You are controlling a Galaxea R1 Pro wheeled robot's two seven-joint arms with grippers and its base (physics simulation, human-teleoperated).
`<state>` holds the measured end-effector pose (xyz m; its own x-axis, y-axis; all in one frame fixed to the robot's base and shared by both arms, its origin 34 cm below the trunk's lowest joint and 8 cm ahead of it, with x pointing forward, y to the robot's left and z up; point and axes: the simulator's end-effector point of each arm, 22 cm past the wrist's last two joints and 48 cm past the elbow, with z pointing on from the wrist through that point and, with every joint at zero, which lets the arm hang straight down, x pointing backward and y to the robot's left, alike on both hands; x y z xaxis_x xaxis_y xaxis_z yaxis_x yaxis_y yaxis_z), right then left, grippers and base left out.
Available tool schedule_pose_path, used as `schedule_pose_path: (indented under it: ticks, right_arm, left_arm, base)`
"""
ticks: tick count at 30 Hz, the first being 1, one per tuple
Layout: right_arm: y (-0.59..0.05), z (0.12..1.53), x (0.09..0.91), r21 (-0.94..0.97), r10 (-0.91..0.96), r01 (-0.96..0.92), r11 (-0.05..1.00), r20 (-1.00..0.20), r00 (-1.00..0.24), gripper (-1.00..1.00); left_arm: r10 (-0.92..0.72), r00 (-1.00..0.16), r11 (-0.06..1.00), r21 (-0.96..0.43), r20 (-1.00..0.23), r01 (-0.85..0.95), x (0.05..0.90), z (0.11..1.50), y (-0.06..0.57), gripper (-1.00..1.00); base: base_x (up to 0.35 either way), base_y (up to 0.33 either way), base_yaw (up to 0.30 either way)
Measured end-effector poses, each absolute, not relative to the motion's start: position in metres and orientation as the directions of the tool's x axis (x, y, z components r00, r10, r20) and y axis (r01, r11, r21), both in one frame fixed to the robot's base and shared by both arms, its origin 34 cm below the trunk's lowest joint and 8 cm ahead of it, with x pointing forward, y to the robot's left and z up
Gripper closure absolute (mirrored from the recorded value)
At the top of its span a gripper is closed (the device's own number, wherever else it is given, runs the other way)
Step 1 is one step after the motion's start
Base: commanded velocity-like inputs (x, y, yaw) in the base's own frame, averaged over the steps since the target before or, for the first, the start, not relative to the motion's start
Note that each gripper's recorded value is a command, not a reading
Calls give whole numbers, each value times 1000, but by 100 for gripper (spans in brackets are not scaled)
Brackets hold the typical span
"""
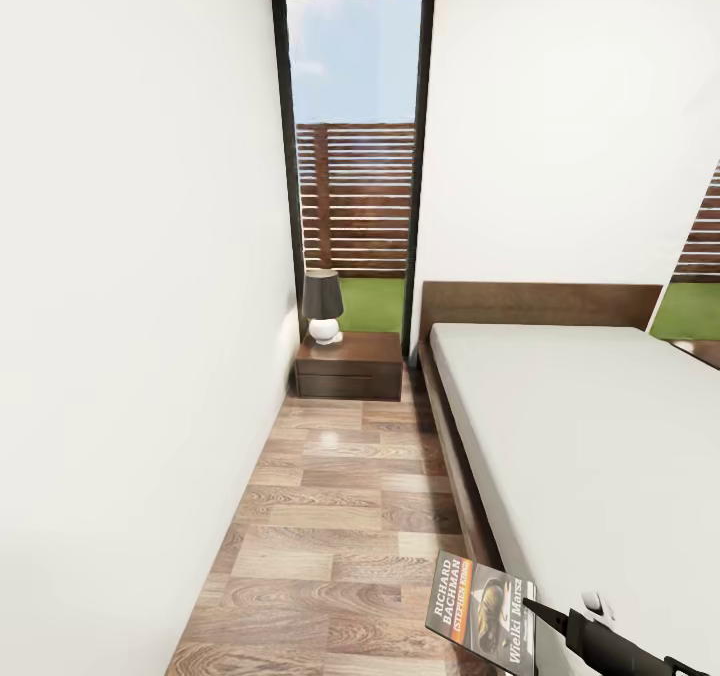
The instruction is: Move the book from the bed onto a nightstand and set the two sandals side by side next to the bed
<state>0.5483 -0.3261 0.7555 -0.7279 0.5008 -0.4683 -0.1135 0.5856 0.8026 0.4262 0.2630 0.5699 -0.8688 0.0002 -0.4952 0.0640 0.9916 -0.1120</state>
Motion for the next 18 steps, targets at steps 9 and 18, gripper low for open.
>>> schedule_pose_path:
  ticks: [9, 18]
  right_arm:
    - [-326, 754, 548, 803, 501, -112, 585, -466, -729, 100]
    - [-326, 749, 546, 805, 501, -101, 585, -456, -736, 100]
  left_arm:
    - [0, -870, 992, -112, -492, 64, 425, 569, 263, -100]
    - [0, -877, 992, -113, -481, 62, 421, 565, 263, -100]
  base:
    - [0, 0, 0]
    - [0, 0, 0]
